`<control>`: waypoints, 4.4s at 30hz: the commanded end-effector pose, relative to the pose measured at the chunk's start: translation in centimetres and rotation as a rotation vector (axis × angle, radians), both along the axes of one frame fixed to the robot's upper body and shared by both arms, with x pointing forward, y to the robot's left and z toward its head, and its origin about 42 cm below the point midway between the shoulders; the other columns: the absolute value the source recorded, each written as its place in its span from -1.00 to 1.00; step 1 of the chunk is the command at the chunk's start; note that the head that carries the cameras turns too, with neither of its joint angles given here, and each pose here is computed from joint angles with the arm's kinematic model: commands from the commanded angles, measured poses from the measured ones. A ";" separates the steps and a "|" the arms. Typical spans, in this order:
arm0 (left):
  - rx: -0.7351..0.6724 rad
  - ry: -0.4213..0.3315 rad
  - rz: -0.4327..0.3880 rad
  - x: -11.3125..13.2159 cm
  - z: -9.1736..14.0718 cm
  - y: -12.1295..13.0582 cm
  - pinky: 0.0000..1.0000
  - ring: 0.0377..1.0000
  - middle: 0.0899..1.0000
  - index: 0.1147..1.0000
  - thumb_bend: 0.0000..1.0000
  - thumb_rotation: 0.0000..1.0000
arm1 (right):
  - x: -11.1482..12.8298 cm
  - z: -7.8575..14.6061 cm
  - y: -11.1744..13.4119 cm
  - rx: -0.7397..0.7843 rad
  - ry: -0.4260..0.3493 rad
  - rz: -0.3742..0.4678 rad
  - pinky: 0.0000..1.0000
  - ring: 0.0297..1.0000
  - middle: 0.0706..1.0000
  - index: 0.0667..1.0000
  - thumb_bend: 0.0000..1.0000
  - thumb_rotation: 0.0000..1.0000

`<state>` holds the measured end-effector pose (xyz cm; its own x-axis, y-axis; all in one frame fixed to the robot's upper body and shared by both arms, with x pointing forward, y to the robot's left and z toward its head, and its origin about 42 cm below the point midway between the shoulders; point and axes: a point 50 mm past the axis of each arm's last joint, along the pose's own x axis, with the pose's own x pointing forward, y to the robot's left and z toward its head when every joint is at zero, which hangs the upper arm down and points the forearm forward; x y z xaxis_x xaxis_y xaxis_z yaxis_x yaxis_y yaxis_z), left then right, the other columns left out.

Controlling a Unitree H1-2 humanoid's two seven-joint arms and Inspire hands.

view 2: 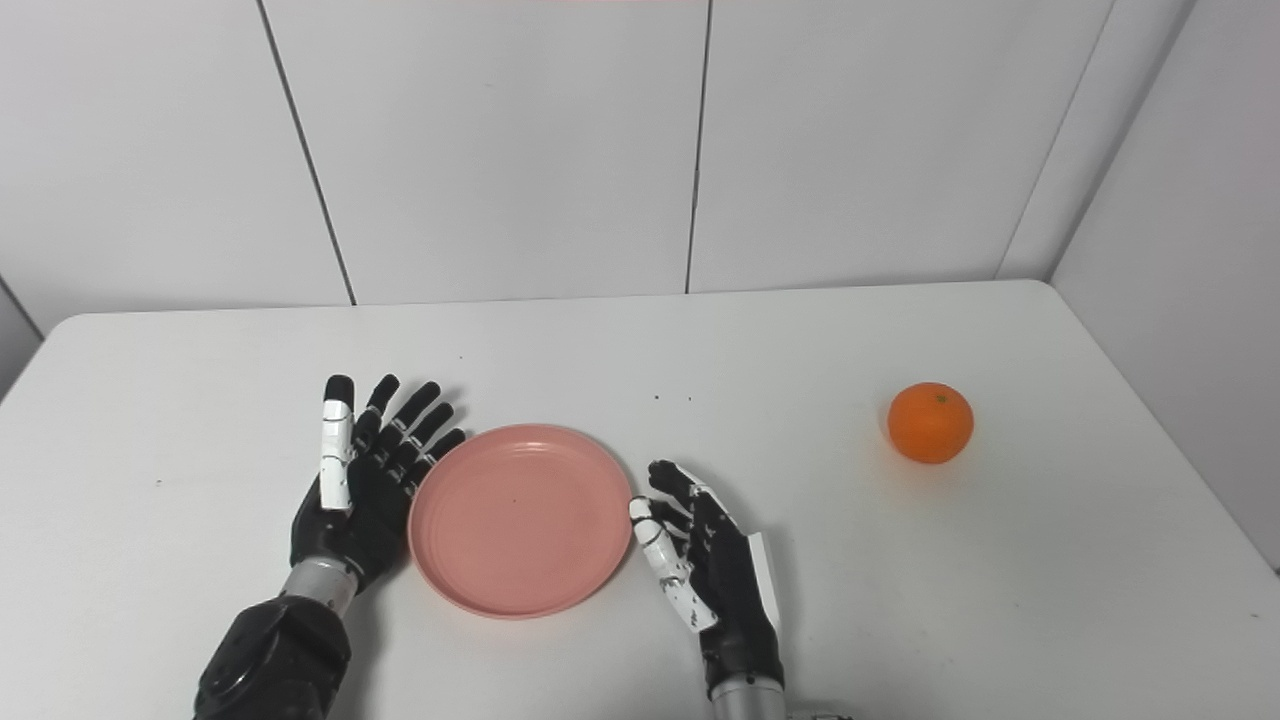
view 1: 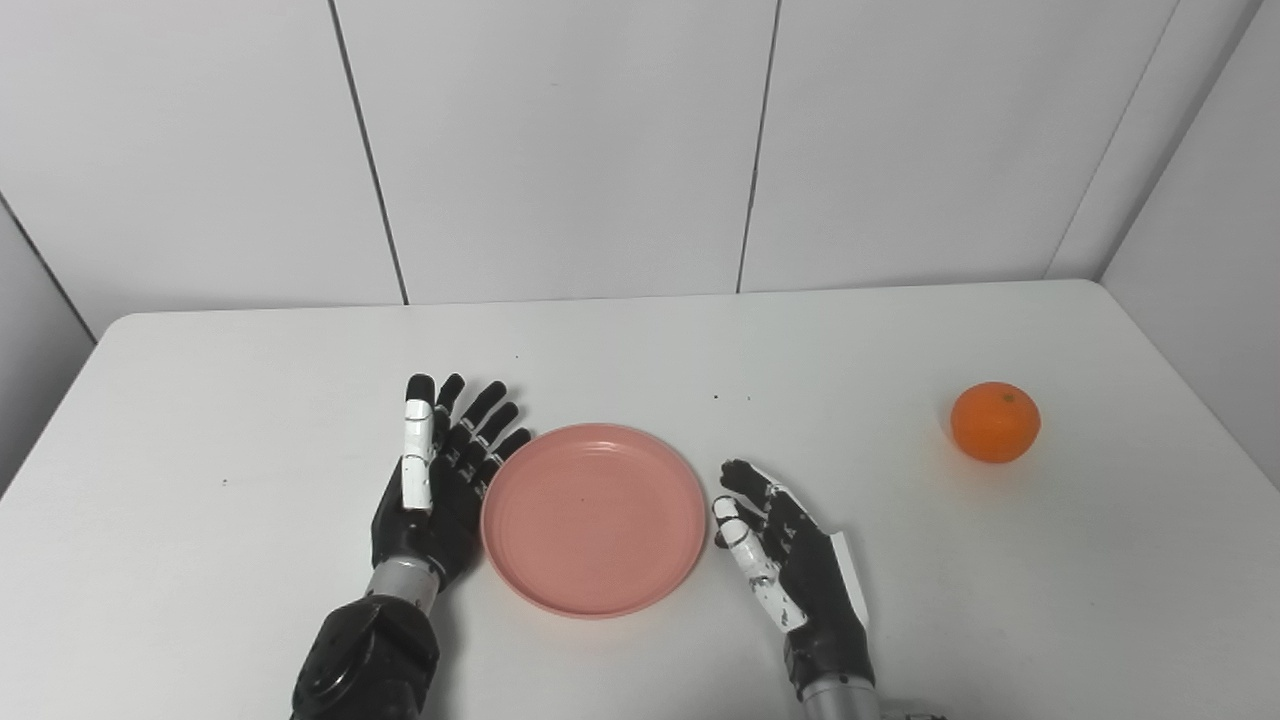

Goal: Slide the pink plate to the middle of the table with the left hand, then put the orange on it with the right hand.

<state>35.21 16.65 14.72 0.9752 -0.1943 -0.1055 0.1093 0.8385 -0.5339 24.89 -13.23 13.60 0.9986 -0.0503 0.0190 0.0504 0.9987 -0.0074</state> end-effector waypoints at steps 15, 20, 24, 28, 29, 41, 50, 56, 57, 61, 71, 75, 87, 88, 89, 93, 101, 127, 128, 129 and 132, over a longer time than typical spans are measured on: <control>-0.019 0.056 -0.002 0.1 -1.8 -0.4 0.71 0.77 0.73 0.98 0.61 0.59 | 2.1 6.9 -3.8 -0.255 -0.282 -0.169 0.76 0.73 0.72 0.67 0.51 0.80; -0.026 0.050 -0.006 0.1 -1.8 -0.7 0.72 0.78 0.71 0.99 0.60 0.60 | 3.4 8.1 -5.8 -0.322 -0.316 -0.193 0.76 0.74 0.74 0.67 0.49 0.80; -0.030 0.056 -0.005 0.1 -2.0 -0.9 0.73 0.77 0.69 0.98 0.61 0.59 | 4.6 8.8 -7.5 -0.419 -0.340 -0.199 0.72 0.74 0.73 0.67 0.45 0.84; -0.031 0.060 -0.003 0.1 -2.1 -1.1 0.73 0.75 0.70 0.98 0.61 0.59 | 5.7 9.5 -9.2 -0.481 -0.360 -0.190 0.67 0.72 0.73 0.69 0.42 0.77; -0.030 0.062 -0.003 0.1 -2.1 -1.0 0.72 0.75 0.71 0.98 0.62 0.59 | 5.9 9.8 -9.6 -0.508 -0.367 -0.192 0.64 0.70 0.72 0.71 0.45 0.78; -0.056 0.086 -0.011 0.3 -2.5 -1.0 0.75 0.73 0.68 0.97 0.61 0.59 | 9.7 14.5 -15.5 -0.880 -0.408 -0.234 0.60 0.61 0.61 0.60 0.66 0.80; -0.062 0.088 -0.022 0.3 -2.6 -1.3 0.66 0.70 0.67 0.97 0.59 0.60 | 11.5 14.8 -19.3 -1.379 -0.384 -0.250 0.59 0.51 0.49 0.50 0.66 0.78; -0.054 0.097 -0.009 0.0 -2.5 -1.3 0.62 0.73 0.69 0.95 0.62 0.58 | 12.3 14.0 -21.0 -1.439 -0.332 -0.270 0.57 0.48 0.47 0.47 0.63 0.68; -0.054 0.097 -0.009 0.0 -2.5 -1.3 0.61 0.74 0.70 0.95 0.63 0.58 | 12.4 14.0 -21.2 -1.438 -0.329 -0.272 0.57 0.47 0.47 0.47 0.63 0.66; -0.054 0.092 -0.011 0.0 -2.6 -1.3 0.63 0.75 0.71 0.97 0.62 0.59 | 13.0 13.5 -22.0 -1.432 -0.287 -0.275 0.55 0.46 0.46 0.47 0.62 0.69; -0.055 0.096 -0.004 0.2 -2.6 -1.4 0.61 0.78 0.76 0.98 0.62 0.59 | 14.1 12.0 -22.7 -1.439 -0.213 -0.238 0.48 0.42 0.43 0.46 0.63 0.72; -0.053 0.096 -0.003 0.2 -2.6 -1.3 0.62 0.78 0.76 0.99 0.62 0.59 | 14.2 11.1 -22.6 -1.418 -0.166 -0.229 0.51 0.43 0.45 0.47 0.63 0.73; -0.042 0.096 -0.010 0.3 -2.4 -1.0 0.69 0.79 0.77 0.98 0.59 0.61 | 14.8 9.6 -21.8 -1.386 -0.074 -0.193 0.50 0.45 0.46 0.46 0.63 0.68; -0.039 0.094 -0.012 0.4 -2.4 -0.9 0.70 0.80 0.77 0.99 0.58 0.61 | 14.7 9.5 -21.7 -1.385 -0.068 -0.188 0.51 0.45 0.47 0.47 0.62 0.68; -0.036 0.093 -0.012 0.4 -2.3 -0.9 0.70 0.80 0.77 0.99 0.58 0.61 | 14.7 9.5 -21.7 -1.385 -0.064 -0.186 0.51 0.45 0.47 0.47 0.62 0.69; -0.037 0.089 -0.014 0.6 -2.3 -0.9 0.76 0.81 0.77 0.99 0.58 0.60 | 14.5 8.9 -21.7 -1.389 -0.045 -0.178 0.50 0.44 0.46 0.46 0.62 0.67; -0.036 0.092 -0.013 0.7 -2.2 -0.6 0.77 0.80 0.77 0.99 0.58 0.58 | 14.1 8.7 -22.5 -1.415 -0.007 -0.172 0.44 0.45 0.45 0.45 0.62 0.65; -0.019 0.097 -0.001 0.1 -2.2 -0.7 0.66 0.77 0.72 0.94 0.57 0.60 | 14.0 4.4 -25.2 -1.447 0.122 -0.133 0.41 0.38 0.43 0.42 0.57 0.53; -0.020 0.096 -0.002 0.1 -2.2 -0.7 0.65 0.77 0.72 0.94 0.58 0.60 | 14.2 4.2 -25.1 -1.447 0.132 -0.126 0.39 0.37 0.42 0.42 0.57 0.53; -0.021 0.096 -0.003 0.1 -2.2 -0.7 0.66 0.77 0.73 0.95 0.57 0.60 | 14.3 4.0 -25.0 -1.441 0.140 -0.121 0.32 0.35 0.41 0.41 0.58 0.54; -0.020 0.094 -0.006 -0.1 -2.2 -0.8 0.69 0.78 0.75 0.97 0.55 0.63 | 14.3 3.6 -24.9 -1.427 0.146 -0.119 0.08 0.19 0.23 0.21 0.58 0.51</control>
